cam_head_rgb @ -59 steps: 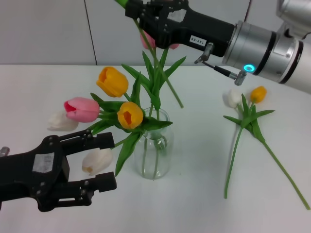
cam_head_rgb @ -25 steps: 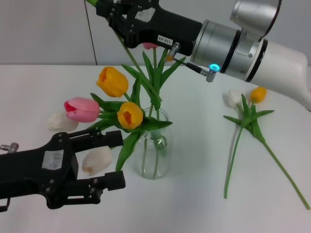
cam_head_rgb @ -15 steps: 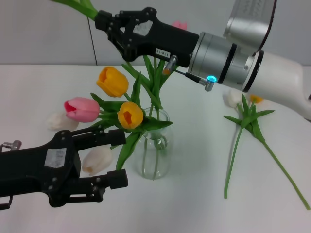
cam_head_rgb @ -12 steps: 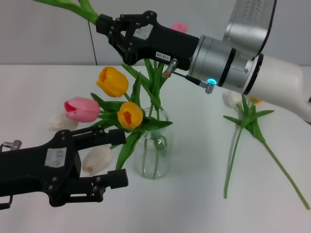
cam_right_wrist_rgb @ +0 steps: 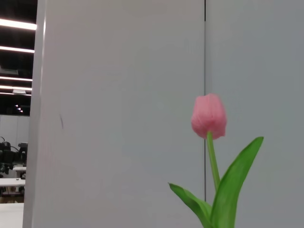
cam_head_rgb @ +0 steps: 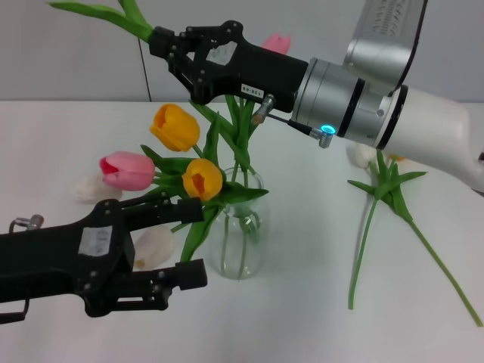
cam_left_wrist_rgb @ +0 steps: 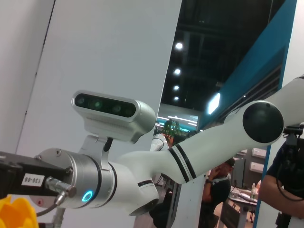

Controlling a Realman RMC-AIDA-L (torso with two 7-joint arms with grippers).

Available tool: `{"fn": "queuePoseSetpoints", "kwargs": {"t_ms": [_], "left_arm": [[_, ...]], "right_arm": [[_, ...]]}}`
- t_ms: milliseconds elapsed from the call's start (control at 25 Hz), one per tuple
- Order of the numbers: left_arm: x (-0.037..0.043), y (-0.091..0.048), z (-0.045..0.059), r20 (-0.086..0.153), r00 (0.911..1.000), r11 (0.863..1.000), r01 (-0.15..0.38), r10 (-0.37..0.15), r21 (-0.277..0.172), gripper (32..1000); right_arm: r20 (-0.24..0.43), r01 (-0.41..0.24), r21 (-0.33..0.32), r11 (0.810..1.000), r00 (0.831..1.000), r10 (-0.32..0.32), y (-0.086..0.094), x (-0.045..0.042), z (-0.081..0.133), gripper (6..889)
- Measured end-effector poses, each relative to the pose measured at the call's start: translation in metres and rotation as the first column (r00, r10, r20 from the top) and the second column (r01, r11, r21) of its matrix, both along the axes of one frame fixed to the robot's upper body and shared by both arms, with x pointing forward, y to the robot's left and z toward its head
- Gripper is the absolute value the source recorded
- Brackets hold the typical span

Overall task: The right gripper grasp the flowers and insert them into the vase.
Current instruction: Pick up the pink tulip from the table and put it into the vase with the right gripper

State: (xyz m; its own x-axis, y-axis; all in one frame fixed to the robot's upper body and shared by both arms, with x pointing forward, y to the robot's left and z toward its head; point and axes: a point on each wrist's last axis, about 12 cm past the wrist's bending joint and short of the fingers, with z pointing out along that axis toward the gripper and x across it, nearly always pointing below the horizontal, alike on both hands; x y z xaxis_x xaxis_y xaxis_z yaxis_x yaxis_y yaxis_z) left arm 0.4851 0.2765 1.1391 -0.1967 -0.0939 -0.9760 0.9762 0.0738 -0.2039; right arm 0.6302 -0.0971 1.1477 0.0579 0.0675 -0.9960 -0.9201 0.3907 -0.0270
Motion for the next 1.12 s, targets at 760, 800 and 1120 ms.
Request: {"fn": "queuePoseSetpoints", "kwargs": {"t_ms": [760,800,1120], "left_arm": [[0.0014,0.0,0.0,0.0,1.0,1.0,0.003,-0.003,0.003,831],[0.0015,0.0,0.0,0.0,1.0,1.0,0.003,-0.003,0.003,831],[0.0018,0.0,0.0,0.0,1.0,1.0,0.002,-0.002,0.002,831]], "right_arm": [[0.021,0.066,0.052,0.996,0.998,-0.067,0.012,0.0013,0.003,35],[0.018,0.063,0.05,0.997,0.998,-0.064,0.013,0.0,0.002,35],[0.021,0.021,-0.037,0.999,1.0,-0.02,0.031,-0.0171,-0.017,35]]}}
